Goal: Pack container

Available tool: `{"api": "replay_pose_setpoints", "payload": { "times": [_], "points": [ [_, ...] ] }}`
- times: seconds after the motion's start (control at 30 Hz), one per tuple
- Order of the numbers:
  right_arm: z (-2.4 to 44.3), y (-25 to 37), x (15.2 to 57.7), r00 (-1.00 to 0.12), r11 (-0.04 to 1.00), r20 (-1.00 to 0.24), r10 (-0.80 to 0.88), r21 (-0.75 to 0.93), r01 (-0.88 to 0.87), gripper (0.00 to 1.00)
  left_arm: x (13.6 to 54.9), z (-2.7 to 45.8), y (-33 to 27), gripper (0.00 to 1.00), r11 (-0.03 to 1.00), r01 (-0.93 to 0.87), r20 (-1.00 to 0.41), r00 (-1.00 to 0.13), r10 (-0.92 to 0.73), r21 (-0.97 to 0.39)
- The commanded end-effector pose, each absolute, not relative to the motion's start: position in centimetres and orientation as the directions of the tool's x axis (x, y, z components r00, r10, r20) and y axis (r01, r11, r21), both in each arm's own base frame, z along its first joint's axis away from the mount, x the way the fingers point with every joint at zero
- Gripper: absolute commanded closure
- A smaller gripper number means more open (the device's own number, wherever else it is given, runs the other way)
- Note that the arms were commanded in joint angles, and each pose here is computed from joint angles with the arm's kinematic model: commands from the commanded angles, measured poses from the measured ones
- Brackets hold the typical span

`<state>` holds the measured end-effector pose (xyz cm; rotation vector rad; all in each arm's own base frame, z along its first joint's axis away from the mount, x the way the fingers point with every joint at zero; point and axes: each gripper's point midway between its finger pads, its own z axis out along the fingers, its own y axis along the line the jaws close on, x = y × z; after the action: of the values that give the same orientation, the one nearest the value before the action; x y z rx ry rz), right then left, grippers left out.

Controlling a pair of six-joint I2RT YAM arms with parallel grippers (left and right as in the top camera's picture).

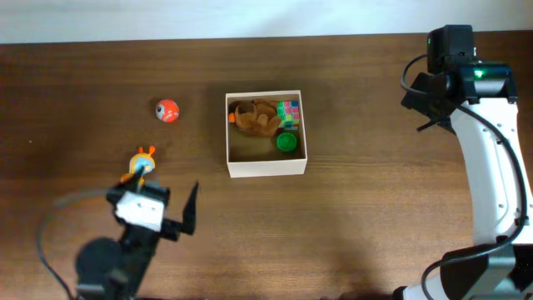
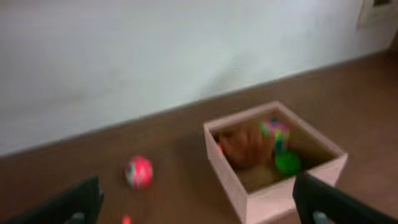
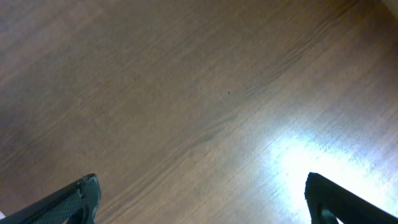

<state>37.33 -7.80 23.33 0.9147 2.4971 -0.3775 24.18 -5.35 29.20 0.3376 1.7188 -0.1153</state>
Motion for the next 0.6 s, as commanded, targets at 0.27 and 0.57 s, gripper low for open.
{"api": "replay_pose_setpoints", "payload": {
  "times": [0.27,0.57],
  "points": [
    [23.1,-8.0,37.4,-0.682,0.742,-0.496,0.537,-0.106,0.662,0.01,28.5,30.3,-7.6,0.01,0.91,0.412,-0.788,-0.576,0.219,-0.049],
    [23.1,-8.0,37.4,-0.682,0.742,-0.496,0.537,-0.106,0.662,0.01,27.6,25.2,-12.3,0.01,0.775,0.504,-0.591,-0.778,0.214,-0.382]
  ]
}}
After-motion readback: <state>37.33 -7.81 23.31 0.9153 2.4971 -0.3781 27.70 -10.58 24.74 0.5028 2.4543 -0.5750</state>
